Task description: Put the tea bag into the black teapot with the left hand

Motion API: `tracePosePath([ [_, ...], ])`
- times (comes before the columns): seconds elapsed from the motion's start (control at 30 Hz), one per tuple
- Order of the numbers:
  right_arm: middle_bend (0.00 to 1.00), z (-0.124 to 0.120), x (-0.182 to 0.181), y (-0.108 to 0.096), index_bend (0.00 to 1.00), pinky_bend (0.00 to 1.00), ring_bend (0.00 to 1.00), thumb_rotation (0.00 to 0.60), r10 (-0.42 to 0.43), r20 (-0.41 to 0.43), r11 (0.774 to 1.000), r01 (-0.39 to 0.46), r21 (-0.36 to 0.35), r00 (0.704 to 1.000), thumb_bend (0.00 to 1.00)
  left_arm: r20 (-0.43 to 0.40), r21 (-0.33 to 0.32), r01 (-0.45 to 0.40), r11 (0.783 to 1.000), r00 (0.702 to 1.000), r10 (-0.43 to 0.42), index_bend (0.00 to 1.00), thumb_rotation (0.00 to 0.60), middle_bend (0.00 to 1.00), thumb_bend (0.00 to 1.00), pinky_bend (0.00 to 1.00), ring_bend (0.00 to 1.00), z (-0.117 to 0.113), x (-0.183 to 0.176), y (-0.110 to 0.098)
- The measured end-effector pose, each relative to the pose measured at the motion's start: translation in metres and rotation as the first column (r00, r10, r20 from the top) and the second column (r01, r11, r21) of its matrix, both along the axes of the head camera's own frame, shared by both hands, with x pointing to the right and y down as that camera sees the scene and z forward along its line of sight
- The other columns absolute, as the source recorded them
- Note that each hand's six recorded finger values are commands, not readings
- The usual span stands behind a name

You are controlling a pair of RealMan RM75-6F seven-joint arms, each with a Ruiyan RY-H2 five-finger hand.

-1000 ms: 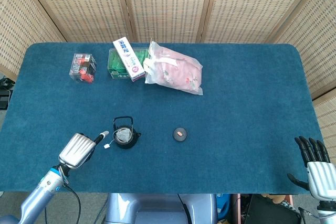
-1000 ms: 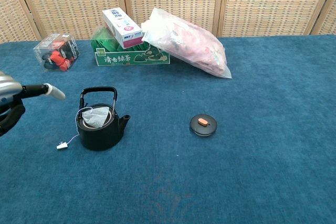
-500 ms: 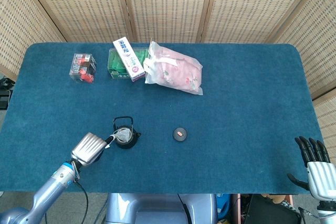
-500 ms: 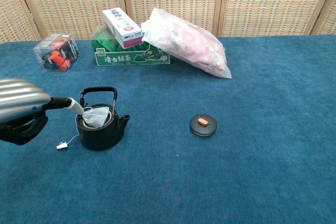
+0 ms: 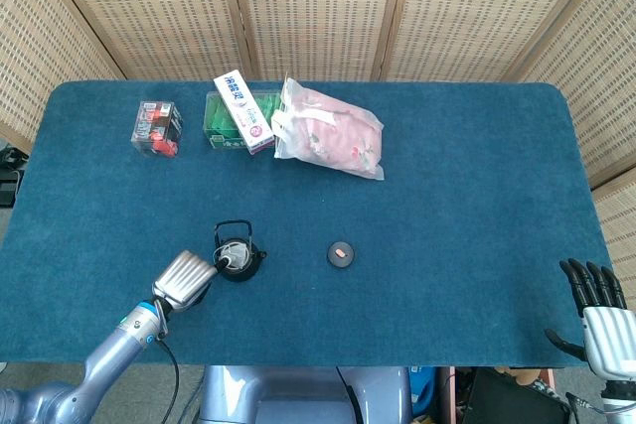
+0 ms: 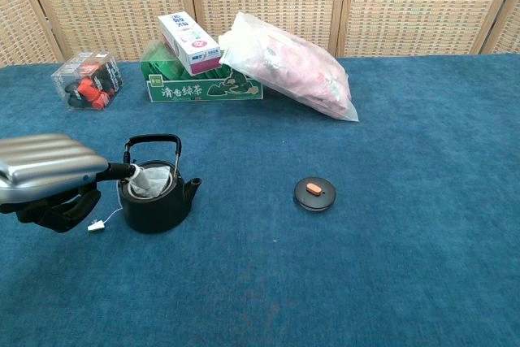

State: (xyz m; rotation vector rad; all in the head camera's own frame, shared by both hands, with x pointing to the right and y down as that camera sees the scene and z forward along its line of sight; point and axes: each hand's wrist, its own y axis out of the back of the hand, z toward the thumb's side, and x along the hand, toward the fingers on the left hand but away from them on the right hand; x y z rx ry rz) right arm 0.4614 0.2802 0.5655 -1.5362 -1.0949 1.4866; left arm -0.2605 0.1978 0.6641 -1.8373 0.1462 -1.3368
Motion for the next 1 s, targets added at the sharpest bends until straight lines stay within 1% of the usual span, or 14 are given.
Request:
tracePosePath([
  [0.27,0.17,0.0,0.001,0.0,0.03,0.0,0.0,0.6,0.003,-0.002,1.0,-0.003,0.0,1.0,0.1,0.035,-0.032,0.004,0.999,0.999,-0.003,0.15,0.6,0.87,0.84,0.69,0.75,0.012,0.004,0.0],
  [0.4,0.17,-0.001,0.001,0.0,0.03,0.0,0.0,0.6,0.004,-0.003,1.0,-0.004,0.0,1.0,0.1,0.03,-0.038,0.007,0.999,1.0,-0.006,0.15,0.6,0.86,0.84,0.69,0.75,0.012,0.007,-0.001],
  [0.63,0.17,-0.001,0.001,0.0,0.03,0.0,0.0,0.6,0.004,-0.003,1.0,-0.004,0.001,1.0,0.1,-0.03,-0.015,0.017,1.0,0.999,-0.017,0.15,0.6,0.86,0.84,0.69,0.75,0.002,0.012,-0.002],
  [0.77,0.17,-0.001,0.001,0.0,0.03,0.0,0.0,0.6,0.004,-0.004,1.0,-0.004,0.001,1.0,0.1,-0.047,-0.003,0.02,1.0,0.999,-0.02,0.15,0.6,0.86,0.84,0.69,0.75,-0.005,0.01,-0.002],
  [0.9,0.17,-0.001,0.001,0.0,0.03,0.0,0.0,0.6,0.003,-0.002,1.0,-0.003,0.0,1.0,0.1,-0.061,0.01,0.027,1.0,0.998,-0.027,0.15,0.6,0.83,0.84,0.69,0.74,-0.011,0.007,-0.002],
  [1.0,0.17,-0.001,0.0,0.0,0.03,0.0,0.0,0.6,-0.001,-0.001,1.0,0.001,0.002,1.0,0.1,-0.077,0.04,0.045,0.998,0.996,-0.042,0.15,0.6,0.78,0.84,0.68,0.69,-0.018,0.003,-0.002],
])
